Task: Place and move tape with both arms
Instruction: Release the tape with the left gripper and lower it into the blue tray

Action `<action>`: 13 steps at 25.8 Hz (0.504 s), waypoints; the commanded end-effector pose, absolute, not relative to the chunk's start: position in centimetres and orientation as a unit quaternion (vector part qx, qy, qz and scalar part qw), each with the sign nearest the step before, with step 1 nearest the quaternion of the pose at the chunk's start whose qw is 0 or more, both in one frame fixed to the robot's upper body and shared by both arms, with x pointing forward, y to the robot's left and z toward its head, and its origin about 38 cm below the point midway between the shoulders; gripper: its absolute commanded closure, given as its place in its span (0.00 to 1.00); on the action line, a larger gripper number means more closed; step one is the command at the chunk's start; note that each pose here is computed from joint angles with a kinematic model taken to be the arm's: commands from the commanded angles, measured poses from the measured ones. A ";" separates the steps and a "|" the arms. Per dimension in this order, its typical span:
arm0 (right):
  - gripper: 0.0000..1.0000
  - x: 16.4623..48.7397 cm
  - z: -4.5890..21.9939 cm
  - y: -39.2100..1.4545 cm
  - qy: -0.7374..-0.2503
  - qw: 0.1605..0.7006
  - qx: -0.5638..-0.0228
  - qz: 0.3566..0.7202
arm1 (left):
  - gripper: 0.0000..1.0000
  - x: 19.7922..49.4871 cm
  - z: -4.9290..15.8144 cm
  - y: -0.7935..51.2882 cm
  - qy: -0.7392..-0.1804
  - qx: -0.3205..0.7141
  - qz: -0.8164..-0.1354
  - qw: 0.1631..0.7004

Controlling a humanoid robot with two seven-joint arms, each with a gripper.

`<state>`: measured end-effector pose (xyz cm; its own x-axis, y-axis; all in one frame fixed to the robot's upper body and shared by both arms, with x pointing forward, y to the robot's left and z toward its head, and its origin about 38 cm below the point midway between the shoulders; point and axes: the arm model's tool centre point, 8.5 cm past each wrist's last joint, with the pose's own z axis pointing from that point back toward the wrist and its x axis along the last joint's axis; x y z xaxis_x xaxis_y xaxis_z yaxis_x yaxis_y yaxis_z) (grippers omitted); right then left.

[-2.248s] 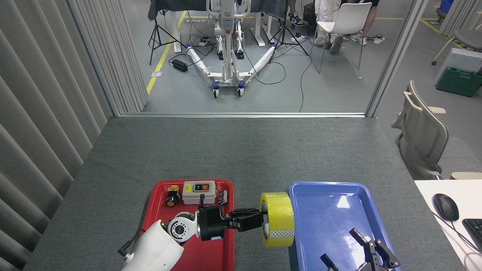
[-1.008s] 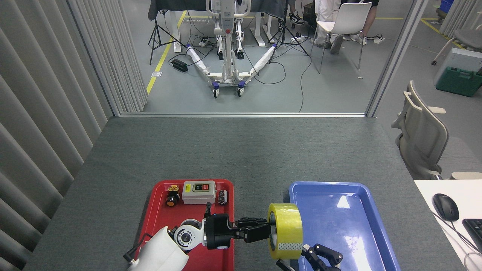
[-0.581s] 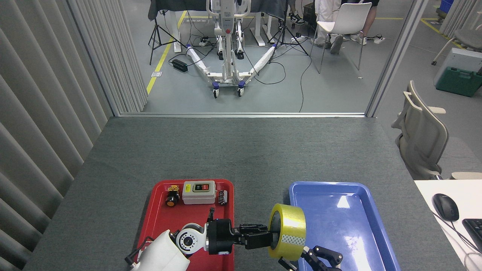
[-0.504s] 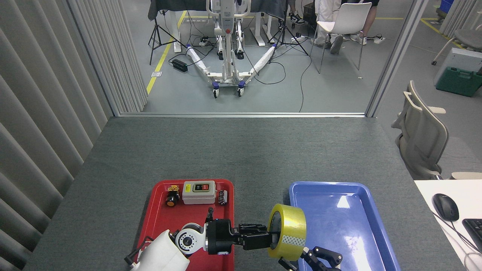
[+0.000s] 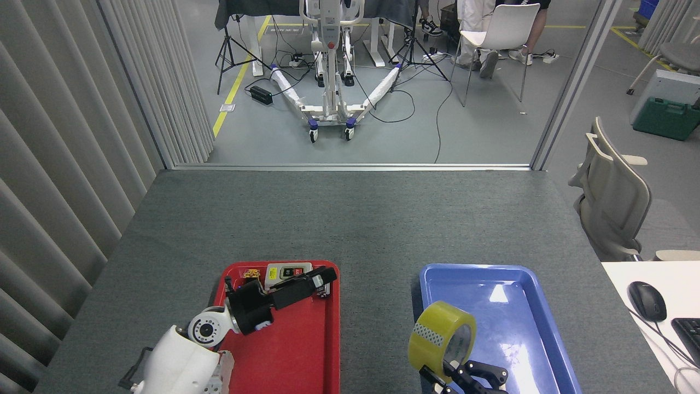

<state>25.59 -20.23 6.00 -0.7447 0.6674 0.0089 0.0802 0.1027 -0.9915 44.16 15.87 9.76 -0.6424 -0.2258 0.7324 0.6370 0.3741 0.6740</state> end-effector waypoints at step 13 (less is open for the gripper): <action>0.90 33.3 2.4 -24.4 -0.418 0.571 -0.343 0.618 | 0.01 41.1 7.7 31.1 -0.413 0.498 -0.552 0.526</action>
<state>32.03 -24.50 3.15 -0.1995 0.9788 0.0470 -0.3005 -0.0155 -0.9537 42.48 29.75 7.69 -0.1052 -0.9944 -0.0116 0.2026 -0.0329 0.9787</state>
